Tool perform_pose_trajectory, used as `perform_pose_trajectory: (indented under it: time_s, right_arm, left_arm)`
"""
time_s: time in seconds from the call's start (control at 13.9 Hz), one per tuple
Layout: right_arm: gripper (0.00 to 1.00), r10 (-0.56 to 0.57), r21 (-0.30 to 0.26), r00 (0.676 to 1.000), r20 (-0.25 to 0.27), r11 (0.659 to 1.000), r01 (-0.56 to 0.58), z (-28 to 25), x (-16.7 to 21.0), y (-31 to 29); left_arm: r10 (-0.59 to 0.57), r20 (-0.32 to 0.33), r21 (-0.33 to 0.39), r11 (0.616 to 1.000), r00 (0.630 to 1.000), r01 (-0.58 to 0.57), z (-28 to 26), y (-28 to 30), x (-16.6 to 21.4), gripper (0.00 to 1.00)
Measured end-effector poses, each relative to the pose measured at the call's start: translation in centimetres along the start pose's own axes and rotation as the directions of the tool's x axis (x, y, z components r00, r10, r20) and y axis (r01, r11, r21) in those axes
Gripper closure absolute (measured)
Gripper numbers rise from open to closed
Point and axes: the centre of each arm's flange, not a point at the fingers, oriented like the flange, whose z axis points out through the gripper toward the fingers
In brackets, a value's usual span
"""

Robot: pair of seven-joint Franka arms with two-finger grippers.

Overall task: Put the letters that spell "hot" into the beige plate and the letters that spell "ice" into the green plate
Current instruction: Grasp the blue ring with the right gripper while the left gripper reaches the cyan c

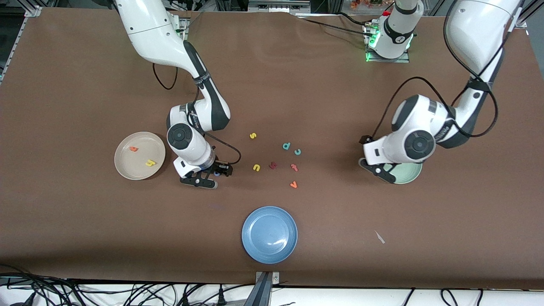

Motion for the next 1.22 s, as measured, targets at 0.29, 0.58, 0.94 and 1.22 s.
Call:
perform_pose_trajectory:
  time_s: [0.29,0.58,0.94,1.22]
  right_arm:
    - [0.36,-0.001,0.001,1.0,-0.001,1.0,0.001,-0.1,0.0,-0.1]
    - [0.44,-0.001,-0.003,1.0,0.002,1.0,0.001,0.3,0.0,0.1]
    - [0.51,-0.005,-0.004,1.0,0.001,1.0,0.005,0.3,0.1,0.1]
    - [0.61,-0.004,-0.005,1.0,0.0,1.0,0.004,0.2,0.2,0.2]
  left_arm:
    - [-0.143,-0.027,0.025,0.989,0.989,0.144,-1.0,9.9,2.1,0.0]
    - [-0.357,-0.029,0.019,0.934,0.934,0.357,0.7,18.7,4.2,0.0]
    - [-0.552,-0.014,-0.042,0.834,0.834,0.551,3.9,22.0,7.4,0.19]
    - [-0.638,-0.034,-0.124,0.767,0.77,0.63,6.6,23.4,9.5,0.3]
